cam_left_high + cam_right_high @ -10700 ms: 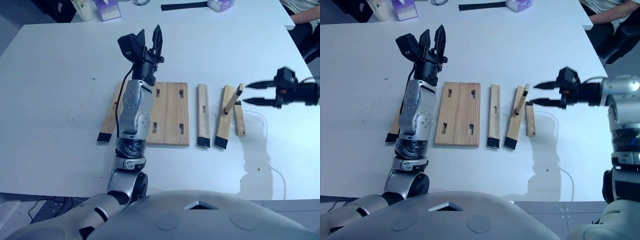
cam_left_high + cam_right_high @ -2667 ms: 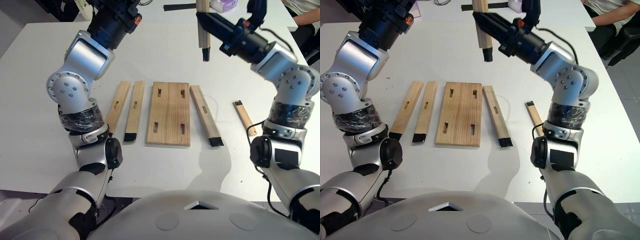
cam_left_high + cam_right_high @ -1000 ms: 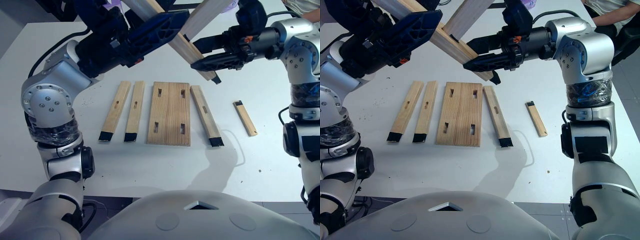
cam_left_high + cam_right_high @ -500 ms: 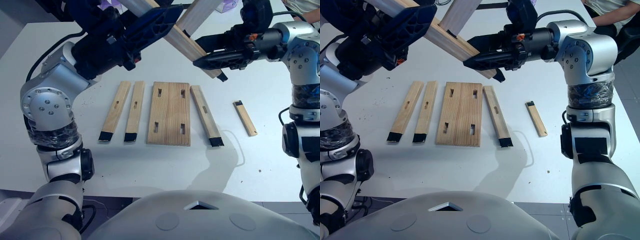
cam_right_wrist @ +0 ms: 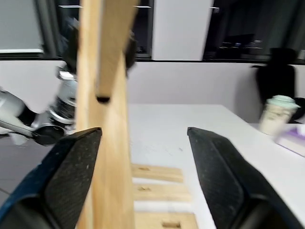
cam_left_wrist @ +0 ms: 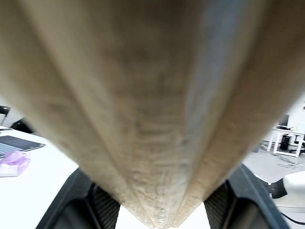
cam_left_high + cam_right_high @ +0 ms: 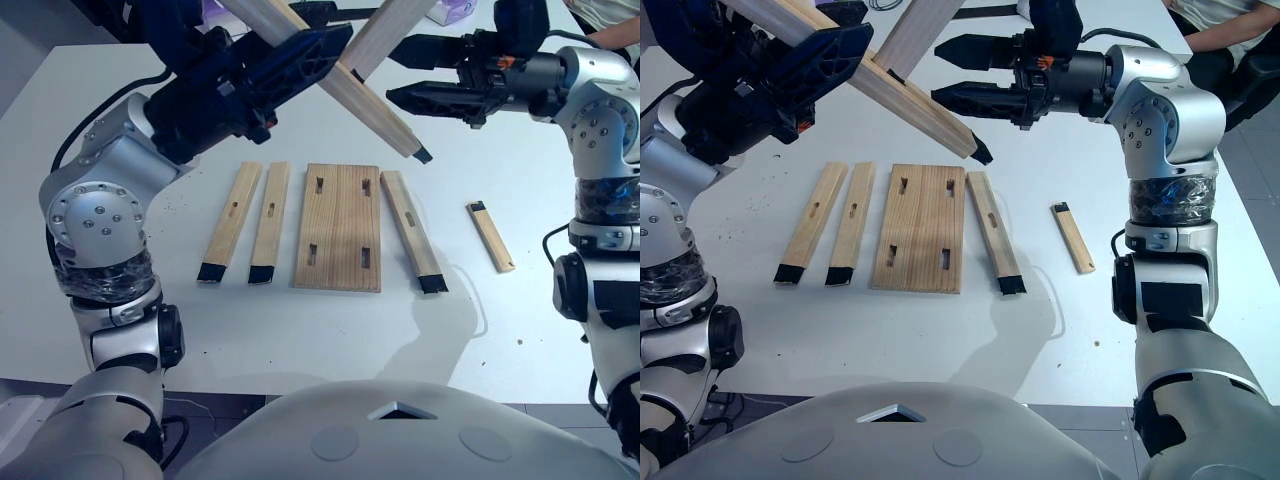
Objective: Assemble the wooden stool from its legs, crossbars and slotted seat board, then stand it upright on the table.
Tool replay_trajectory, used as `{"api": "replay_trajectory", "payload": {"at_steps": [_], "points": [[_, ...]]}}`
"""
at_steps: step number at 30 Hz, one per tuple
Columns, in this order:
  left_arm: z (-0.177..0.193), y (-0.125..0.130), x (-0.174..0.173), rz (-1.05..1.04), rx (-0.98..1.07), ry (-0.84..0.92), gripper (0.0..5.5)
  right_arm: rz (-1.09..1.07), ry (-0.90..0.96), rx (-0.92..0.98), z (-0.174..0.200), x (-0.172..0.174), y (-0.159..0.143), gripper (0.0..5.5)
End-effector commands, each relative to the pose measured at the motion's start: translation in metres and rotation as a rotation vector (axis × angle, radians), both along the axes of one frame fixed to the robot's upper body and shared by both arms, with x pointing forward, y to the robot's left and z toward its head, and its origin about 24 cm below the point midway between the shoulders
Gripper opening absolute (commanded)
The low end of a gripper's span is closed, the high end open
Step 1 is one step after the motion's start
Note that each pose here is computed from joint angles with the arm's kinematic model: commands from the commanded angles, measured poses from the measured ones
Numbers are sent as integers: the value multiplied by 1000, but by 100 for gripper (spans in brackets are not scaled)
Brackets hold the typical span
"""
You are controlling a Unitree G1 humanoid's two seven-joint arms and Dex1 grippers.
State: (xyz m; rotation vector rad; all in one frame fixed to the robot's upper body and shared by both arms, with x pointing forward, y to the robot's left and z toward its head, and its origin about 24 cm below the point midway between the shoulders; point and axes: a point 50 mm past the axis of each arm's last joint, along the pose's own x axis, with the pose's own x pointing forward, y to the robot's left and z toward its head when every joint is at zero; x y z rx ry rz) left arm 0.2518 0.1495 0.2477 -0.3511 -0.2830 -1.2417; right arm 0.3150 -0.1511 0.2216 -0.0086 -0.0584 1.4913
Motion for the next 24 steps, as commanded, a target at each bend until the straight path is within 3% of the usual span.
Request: {"api": "replay_trajectory", "payload": {"at_steps": [1, 6, 9, 17, 24], "points": [[2, 18, -4, 51, 97, -62, 204, -129, -1, -96, -30, -8, -28, 326], [-13, 63, -17, 48, 425, -57, 204, -446, -5, -120, -47, -4, -75, 326], [-26, 74, -16, 11, 548, -51, 204, -526, -35, -79, -51, -5, -76, 326], [-63, 66, -19, -98, 637, -46, 204, -511, -28, -64, -52, -6, -65, 326], [-66, 63, -23, -112, 618, -62, 204, -485, -38, -67, -46, 1, -63, 326]]}}
